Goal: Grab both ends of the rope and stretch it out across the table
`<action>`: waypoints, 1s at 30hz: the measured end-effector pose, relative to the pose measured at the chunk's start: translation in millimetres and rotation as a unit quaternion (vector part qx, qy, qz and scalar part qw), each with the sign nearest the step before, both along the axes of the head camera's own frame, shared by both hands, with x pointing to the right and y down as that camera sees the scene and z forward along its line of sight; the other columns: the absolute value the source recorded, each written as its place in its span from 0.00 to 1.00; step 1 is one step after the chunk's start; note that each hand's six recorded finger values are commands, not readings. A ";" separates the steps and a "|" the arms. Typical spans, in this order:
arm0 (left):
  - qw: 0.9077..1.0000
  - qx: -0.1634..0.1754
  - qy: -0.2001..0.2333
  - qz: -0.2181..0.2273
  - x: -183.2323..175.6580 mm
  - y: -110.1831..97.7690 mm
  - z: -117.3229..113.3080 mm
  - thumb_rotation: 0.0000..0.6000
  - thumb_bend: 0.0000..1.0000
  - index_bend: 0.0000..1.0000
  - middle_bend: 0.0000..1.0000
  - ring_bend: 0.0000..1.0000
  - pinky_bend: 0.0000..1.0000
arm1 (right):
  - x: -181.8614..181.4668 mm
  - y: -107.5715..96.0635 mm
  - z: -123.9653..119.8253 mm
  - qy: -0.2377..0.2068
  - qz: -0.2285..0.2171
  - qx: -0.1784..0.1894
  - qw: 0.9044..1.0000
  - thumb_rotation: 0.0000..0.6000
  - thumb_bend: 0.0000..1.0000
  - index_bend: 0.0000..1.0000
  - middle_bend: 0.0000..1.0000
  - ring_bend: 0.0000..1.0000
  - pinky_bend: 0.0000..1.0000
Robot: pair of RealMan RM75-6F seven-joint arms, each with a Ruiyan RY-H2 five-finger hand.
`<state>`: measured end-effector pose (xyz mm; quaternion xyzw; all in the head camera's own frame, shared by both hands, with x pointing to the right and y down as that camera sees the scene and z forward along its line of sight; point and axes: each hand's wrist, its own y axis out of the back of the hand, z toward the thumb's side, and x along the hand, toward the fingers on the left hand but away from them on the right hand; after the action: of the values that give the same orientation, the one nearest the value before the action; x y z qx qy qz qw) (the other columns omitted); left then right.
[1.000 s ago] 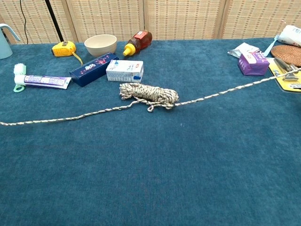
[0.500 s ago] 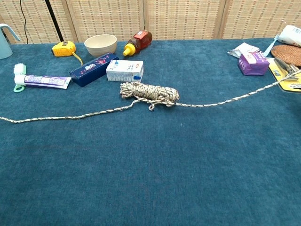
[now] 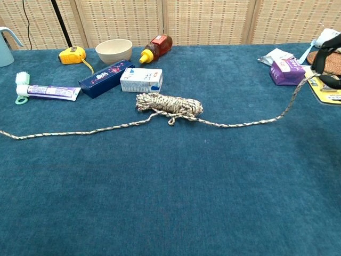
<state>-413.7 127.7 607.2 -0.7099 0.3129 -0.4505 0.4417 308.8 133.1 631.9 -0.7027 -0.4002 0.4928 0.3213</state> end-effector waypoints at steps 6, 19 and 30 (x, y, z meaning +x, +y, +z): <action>0.999 -0.027 0.004 0.019 27.2 6.1 -5.1 1.00 0.22 0.00 0.00 0.00 0.00 | -15.1 3.8 -1.9 0.006 -0.034 -0.007 0.999 1.00 0.60 0.13 0.02 0.00 0.00; 0.996 -0.068 -0.031 -0.056 -8.0 33.4 -28.7 1.00 0.15 0.00 0.00 0.00 0.00 | 28.0 12.9 -22.6 0.027 0.019 0.002 0.999 1.00 0.20 0.01 0.00 0.00 0.00; 0.987 -0.060 -0.050 -0.140 -57.5 66.4 -52.0 1.00 0.15 0.12 0.00 0.00 0.00 | 79.7 30.2 -46.1 0.071 0.072 0.020 0.995 1.00 0.20 0.22 0.08 0.00 0.00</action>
<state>-471.2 194.1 555.2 -0.6608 0.3595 -0.5607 0.3461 388.5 163.3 585.8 -0.6285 -0.4357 0.5557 0.3263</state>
